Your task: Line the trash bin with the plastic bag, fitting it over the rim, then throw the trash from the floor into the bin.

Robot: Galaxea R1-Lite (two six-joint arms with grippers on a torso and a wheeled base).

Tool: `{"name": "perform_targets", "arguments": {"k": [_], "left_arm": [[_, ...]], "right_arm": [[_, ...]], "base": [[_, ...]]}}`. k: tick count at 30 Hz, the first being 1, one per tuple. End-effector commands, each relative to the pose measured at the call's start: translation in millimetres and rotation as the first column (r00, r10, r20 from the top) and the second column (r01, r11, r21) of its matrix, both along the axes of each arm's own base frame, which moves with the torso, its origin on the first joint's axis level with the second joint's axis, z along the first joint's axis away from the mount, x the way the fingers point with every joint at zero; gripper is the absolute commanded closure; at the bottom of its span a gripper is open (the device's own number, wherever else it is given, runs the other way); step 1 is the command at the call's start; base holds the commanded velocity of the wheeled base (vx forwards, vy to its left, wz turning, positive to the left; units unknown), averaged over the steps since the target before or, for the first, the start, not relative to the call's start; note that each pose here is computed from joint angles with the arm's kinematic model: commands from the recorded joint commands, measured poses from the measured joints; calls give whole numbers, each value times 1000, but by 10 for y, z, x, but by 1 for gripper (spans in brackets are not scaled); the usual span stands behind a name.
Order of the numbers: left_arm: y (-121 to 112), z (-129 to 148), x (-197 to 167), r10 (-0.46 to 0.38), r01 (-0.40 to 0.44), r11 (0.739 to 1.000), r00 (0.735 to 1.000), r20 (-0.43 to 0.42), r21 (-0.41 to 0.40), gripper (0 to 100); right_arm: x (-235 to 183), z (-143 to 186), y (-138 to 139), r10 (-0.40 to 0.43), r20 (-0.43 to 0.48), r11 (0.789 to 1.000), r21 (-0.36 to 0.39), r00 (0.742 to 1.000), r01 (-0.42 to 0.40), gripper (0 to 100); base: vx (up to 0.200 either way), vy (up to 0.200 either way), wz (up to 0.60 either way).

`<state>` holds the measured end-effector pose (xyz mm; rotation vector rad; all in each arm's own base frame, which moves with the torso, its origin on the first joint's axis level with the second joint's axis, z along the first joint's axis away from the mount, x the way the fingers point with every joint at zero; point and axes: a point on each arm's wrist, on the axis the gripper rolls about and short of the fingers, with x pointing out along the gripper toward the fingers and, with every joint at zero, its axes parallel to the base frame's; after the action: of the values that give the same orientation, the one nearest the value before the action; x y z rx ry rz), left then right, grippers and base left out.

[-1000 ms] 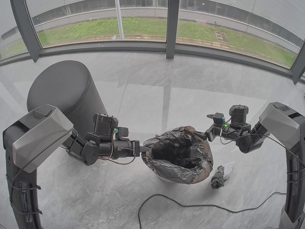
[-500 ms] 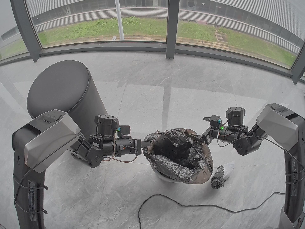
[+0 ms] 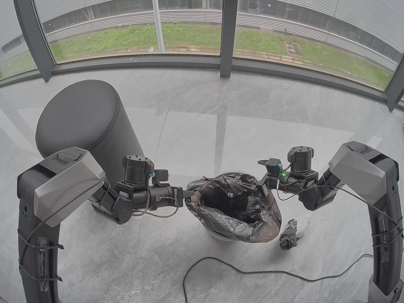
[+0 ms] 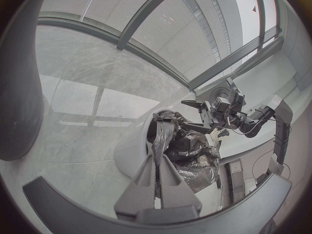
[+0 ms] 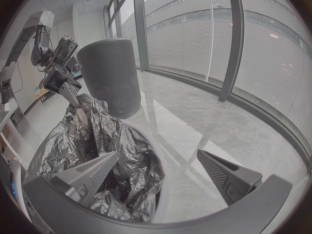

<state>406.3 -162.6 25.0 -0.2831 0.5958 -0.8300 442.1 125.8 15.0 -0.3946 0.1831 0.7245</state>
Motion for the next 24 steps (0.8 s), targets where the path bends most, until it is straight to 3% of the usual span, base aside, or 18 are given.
{"name": "perform_targets", "arguments": {"k": [1,13,17,24], "left_arm": [[85,-38,-11,19,-19,1000,1000,-20,8,100],[92,-23,-26,24,-24,1000,999,-31,16,100],[60,93,-17,17,-16,1000,999,35,-9,100],[-20,292,-88,-5,8,1000,996,85,-28,100]], "right_arm": [[15,-18,-10,-3,-2,1000,2,1000,3,0],[-88,82,-87,-12,4,1000,2,1000,12,0],[-275,132,-72,1,-32,1000,-5,999,-1,0],[-328,-167,-153,-18,-123,999,-28,992,15,0]], "base": [[0,0,0],[0,0,0],[0,0,0],[0,0,0]]}}
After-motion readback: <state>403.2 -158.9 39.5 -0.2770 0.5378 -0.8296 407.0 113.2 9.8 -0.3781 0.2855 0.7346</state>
